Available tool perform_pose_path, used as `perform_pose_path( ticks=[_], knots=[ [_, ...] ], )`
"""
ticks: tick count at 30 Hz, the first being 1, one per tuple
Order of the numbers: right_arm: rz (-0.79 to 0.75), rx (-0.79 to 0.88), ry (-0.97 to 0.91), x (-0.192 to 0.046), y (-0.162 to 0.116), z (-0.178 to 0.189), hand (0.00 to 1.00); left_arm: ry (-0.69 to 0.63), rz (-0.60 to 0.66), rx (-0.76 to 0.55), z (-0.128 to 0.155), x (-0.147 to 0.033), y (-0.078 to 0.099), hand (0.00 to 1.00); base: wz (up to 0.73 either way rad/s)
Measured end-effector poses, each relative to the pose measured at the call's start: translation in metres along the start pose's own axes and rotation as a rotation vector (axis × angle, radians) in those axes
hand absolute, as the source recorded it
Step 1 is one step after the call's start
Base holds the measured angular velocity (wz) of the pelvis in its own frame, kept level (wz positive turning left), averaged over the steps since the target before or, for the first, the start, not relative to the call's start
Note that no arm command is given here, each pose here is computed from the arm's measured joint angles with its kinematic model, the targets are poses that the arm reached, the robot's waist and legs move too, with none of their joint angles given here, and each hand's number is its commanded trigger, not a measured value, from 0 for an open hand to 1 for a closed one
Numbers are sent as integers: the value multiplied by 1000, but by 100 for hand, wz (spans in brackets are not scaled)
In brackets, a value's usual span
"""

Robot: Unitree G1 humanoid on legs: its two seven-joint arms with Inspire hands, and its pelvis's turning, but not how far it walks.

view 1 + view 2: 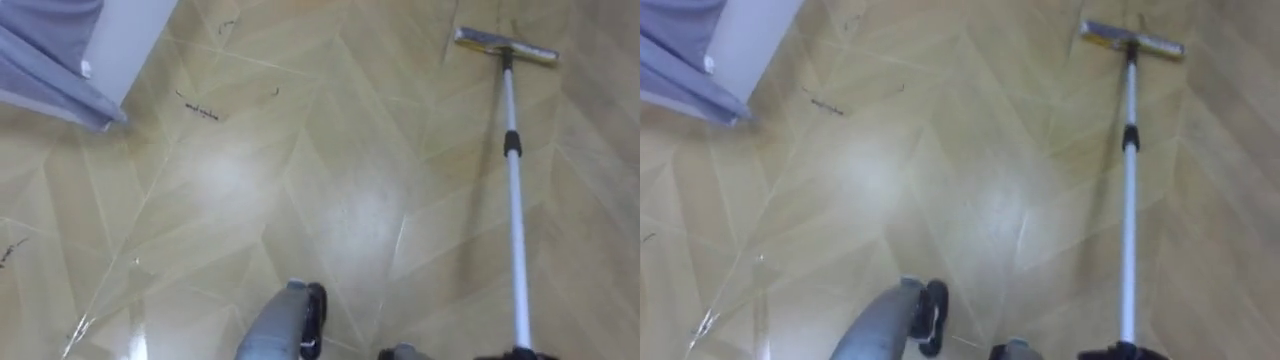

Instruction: Mop floor

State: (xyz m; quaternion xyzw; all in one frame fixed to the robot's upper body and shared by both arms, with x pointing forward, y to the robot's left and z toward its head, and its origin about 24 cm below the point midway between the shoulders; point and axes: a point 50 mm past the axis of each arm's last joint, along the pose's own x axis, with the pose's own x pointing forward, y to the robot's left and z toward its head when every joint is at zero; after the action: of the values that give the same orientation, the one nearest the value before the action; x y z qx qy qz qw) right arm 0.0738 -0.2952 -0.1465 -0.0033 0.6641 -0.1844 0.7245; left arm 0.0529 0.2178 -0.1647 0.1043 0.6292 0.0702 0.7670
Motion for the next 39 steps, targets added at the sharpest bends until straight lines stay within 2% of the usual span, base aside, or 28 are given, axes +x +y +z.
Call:
perform_pose_path(
  ticks=[3,6,10,14,16,19,24,26,28,31,32,34,36,39],
  knots=[
    [-52,-34,134,2,-17,-54,100,-47,-10,7,9,0,-3,0,12],
    [-50,-32,209,1,-18,-86,100,-105,-2,-11,24,0,-2,0,-5],
    [-46,-34,236,1,-11,-99,100,-144,0,-16,32,-1,-4,0,-14],
    [-40,-41,255,2,-5,-98,100,-93,2,-14,21,-1,-5,0,2],
    [-45,-49,244,2,-4,-85,100,-48,4,-11,11,0,-5,0,-16],
    [-56,-58,170,2,-1,-39,100,-16,32,-27,5,0,2,0,-15],
    [-65,-58,-160,-20,-1,82,100,-25,56,-24,6,-1,12,0,-10],
    [-21,-27,-245,-30,5,108,100,-28,54,-25,5,-1,12,0,-2],
    [19,0,-263,-31,9,112,100,-23,41,-23,2,-2,12,0,-8],
    [35,-6,-174,-17,3,75,100,17,12,-5,-14,-3,11,0,15],
    [14,-10,-118,-11,-8,51,100,23,-3,-3,-15,-3,9,0,44],
    [-22,-24,-14,-5,-23,13,100,8,-19,-1,-10,-2,8,0,35],
    [-67,-33,139,-2,-38,-44,100,-38,-27,-4,-2,-2,4,0,8],
    [-72,-42,234,-2,-36,-84,100,-63,-25,9,1,-3,0,0,-21]
  ],
)
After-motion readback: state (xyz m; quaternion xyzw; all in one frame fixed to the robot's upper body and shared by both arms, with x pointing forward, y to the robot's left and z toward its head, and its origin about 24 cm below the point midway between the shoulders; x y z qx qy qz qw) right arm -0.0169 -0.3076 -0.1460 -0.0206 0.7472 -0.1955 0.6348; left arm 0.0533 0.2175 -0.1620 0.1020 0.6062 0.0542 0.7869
